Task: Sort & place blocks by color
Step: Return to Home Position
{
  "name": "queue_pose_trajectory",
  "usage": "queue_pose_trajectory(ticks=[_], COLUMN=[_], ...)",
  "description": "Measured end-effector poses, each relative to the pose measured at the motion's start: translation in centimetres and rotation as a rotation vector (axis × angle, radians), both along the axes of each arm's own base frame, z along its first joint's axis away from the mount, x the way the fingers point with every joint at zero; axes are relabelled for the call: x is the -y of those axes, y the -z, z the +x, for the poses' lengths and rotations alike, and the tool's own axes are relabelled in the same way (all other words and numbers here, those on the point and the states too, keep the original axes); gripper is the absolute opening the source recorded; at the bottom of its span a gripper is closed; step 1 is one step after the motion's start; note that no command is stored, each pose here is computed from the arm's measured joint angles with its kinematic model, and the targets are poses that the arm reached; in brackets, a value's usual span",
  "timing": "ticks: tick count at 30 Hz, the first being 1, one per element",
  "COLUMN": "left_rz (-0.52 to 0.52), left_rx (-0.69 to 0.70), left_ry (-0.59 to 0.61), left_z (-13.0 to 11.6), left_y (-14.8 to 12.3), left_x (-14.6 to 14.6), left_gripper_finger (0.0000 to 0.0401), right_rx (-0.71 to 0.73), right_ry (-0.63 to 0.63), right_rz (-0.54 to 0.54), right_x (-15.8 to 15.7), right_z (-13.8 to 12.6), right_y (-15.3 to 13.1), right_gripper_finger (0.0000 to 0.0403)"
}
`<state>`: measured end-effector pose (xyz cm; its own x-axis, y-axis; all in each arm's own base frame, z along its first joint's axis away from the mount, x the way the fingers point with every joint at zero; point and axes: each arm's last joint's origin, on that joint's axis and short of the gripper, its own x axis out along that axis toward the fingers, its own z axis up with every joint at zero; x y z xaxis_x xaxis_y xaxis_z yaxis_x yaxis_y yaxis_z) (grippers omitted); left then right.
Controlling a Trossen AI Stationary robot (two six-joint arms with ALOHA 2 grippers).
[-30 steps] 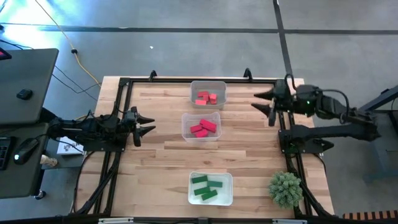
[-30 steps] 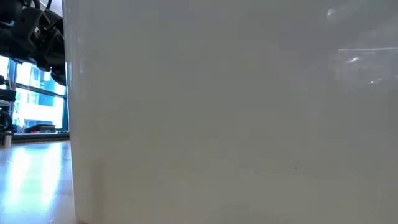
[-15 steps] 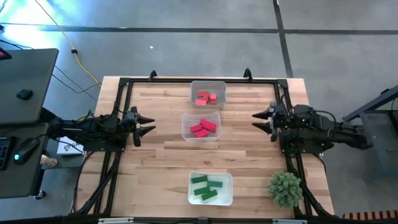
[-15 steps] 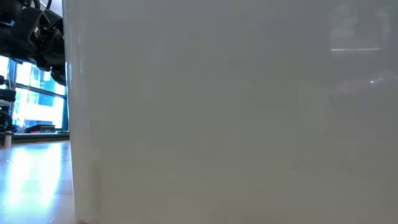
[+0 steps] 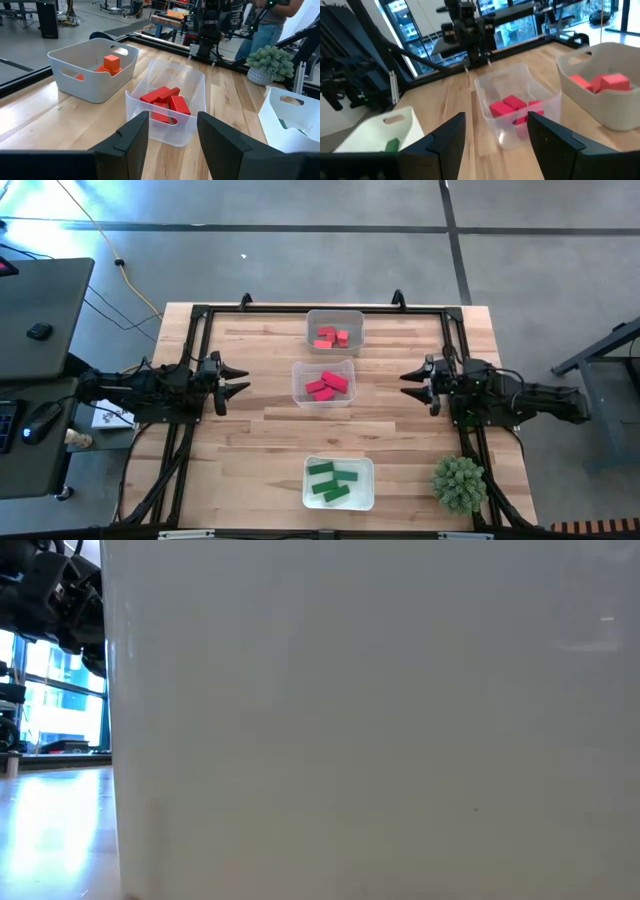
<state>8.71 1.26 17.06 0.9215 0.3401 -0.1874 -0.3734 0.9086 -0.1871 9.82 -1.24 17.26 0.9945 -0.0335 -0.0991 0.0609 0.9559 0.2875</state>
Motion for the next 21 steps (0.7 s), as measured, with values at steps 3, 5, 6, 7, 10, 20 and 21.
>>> queue_pose_trajectory(ticks=[3, 5, 6, 7, 10, 20, 21], left_rz=[0.000, 0.000, 0.000, 0.000, 0.000, 0.000, 0.000], left_rx=[0.000, 0.000, 0.000, 0.000, 0.000, 0.000, 0.000], left_ry=[0.000, 0.000, 0.000, 0.001, 0.001, 0.000, 0.000], left_z=[0.00, 0.00, 0.00, 0.00, 0.00, 0.00, 0.00], left_y=[0.00, 0.00, 0.00, 0.00, 0.00, 0.00, 0.00], left_x=[0.00, 0.00, 0.00, 0.00, 0.00, 0.00, 0.00], left_gripper_finger=[0.0156, 0.0156, 0.0156, 0.0156, 0.0156, 0.0156, 0.0156], right_rx=[-0.004, 0.016, 0.022, 0.026, 0.014, -0.002, -0.002], right_ry=[0.005, 0.007, 0.008, 0.016, 0.067, 0.094, 0.094], right_rz=[0.000, -0.007, -0.013, -0.014, 0.022, -0.001, -0.002], right_x=[0.03, 0.05, 0.06, 0.09, 0.24, 0.34, 0.34], right_z=[0.11, 0.20, 0.22, 0.26, 0.34, 0.38, 0.38], right_y=[0.63, 0.69, 0.76, 0.83, 1.03, 1.17, 1.17], right_gripper_finger=[0.0202, 0.0202, 0.0202, 0.0202, 0.0202, 0.0202, 0.0202])
